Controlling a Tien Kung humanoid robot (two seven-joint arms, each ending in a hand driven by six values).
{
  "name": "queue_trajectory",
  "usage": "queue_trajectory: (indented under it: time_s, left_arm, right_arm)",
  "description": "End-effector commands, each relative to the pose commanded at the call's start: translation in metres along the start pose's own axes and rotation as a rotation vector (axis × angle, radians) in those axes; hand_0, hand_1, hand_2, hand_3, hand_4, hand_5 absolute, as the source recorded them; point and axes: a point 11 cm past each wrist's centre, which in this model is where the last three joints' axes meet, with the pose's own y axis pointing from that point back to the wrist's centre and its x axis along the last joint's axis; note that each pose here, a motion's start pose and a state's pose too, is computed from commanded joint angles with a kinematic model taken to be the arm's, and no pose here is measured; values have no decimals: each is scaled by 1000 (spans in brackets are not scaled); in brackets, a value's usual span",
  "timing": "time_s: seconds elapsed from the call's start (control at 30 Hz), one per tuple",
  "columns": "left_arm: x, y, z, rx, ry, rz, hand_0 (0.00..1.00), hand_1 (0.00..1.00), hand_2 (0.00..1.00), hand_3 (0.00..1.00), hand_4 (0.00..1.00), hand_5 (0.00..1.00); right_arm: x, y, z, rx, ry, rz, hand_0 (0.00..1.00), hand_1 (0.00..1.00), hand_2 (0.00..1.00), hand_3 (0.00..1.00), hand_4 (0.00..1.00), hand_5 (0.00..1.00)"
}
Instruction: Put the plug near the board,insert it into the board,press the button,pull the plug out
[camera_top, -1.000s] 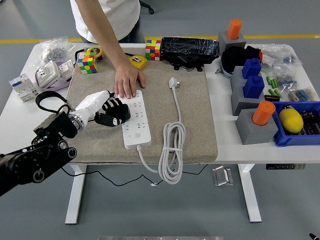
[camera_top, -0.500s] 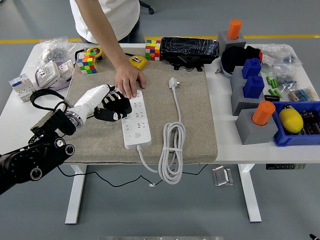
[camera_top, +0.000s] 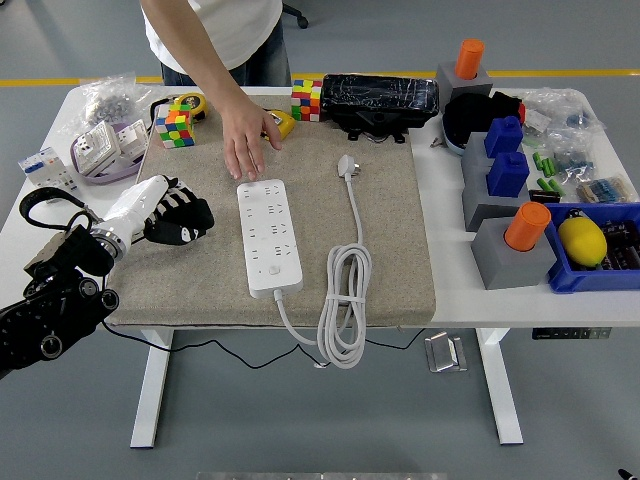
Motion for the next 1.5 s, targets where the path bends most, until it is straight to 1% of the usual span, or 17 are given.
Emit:
queue_trajectory:
  time_s: [0.03, 0.07, 0.23, 0.27, 0.43, 0.47, 0.53, 0.63, 0.67, 0.7, 0.83, 0.87, 0.97, 1.03, 1.07, 1.17, 1.5]
  left_arm:
    - [-1, 0, -1, 5, 2, -4, 422, 478, 524, 562, 761, 33]
    - [-2, 0, -1, 7, 5, -5, 736, 709, 717, 786, 941, 262]
    - [-2, 0, -2, 10, -1, -5, 736, 709, 717, 786, 941, 262]
    - [-2, 0, -2, 9, 3, -2, 807, 831, 866, 925, 998, 502]
    - [4, 1, -2, 20, 31, 9, 807, 831, 866, 925, 998, 502]
    - [5, 1, -3, 26, 38, 8, 825, 870, 919, 980, 998, 545]
    - [9, 3, -3, 25, 62, 21, 825, 870, 919, 980, 998, 545]
    - [21, 6, 5, -18, 122, 82, 825, 870, 919, 980, 998, 545]
    - [24, 7, 7, -33, 137, 102, 658, 704, 725, 799, 958, 400]
    - [28, 9, 11, -57, 168, 132, 658, 704, 725, 799, 958, 400]
    - [44, 18, 17, -118, 333, 218, 658, 704, 725, 799, 958, 400]
    - [48, 21, 18, -129, 397, 246, 594, 644, 639, 699, 895, 357]
    - [59, 29, 14, -146, 550, 318, 594, 644, 639, 699, 895, 357]
    - [66, 33, 10, -150, 633, 356, 594, 644, 639, 699, 895, 357]
    - [70, 35, 8, -152, 671, 377, 570, 621, 593, 632, 856, 329]
    - [78, 40, 0, -146, 732, 415, 570, 621, 593, 632, 856, 329]
    - [94, 52, -22, -97, 803, 472, 545, 612, 579, 619, 820, 305]
  right_arm:
    - [0, 0, 0, 1, -1, -1, 584, 665, 632, 561, 969, 570]
    - [0, 0, -1, 1, 0, -1, 584, 664, 632, 561, 968, 569]
    - [0, 0, -2, 4, -1, -1, 584, 664, 632, 561, 968, 569]
    - [0, 0, -1, 4, -1, -1, 584, 664, 632, 561, 968, 569]
    - [0, 0, 0, 1, 0, 0, 584, 664, 632, 561, 968, 569]
    - [0, 0, -1, 2, -1, 0, 584, 664, 632, 561, 967, 568]
    - [0, 0, -1, 2, 0, 0, 584, 664, 632, 561, 967, 568]
    - [0, 0, -1, 1, 0, 0, 584, 664, 632, 561, 967, 568]
    - [0, 0, 0, 1, -1, 0, 584, 664, 632, 561, 968, 569]
    - [0, 0, 0, 0, -1, 0, 584, 664, 632, 561, 968, 569]
    - [1, -1, -4, 8, -3, 3, 584, 664, 632, 561, 968, 569]
    - [1, -1, -7, 12, -4, 4, 584, 664, 632, 561, 968, 569]
    - [0, -1, -10, 17, -4, 5, 584, 664, 632, 561, 968, 569]
    - [0, -2, -10, 16, -3, 6, 584, 664, 632, 561, 968, 569]
    - [0, -2, -10, 14, -3, 7, 584, 664, 632, 561, 968, 569]
    - [-1, -3, -8, 9, -2, 6, 584, 664, 632, 562, 970, 570]
    - [-9, -5, -10, 7, 4, -1, 587, 664, 633, 563, 970, 573]
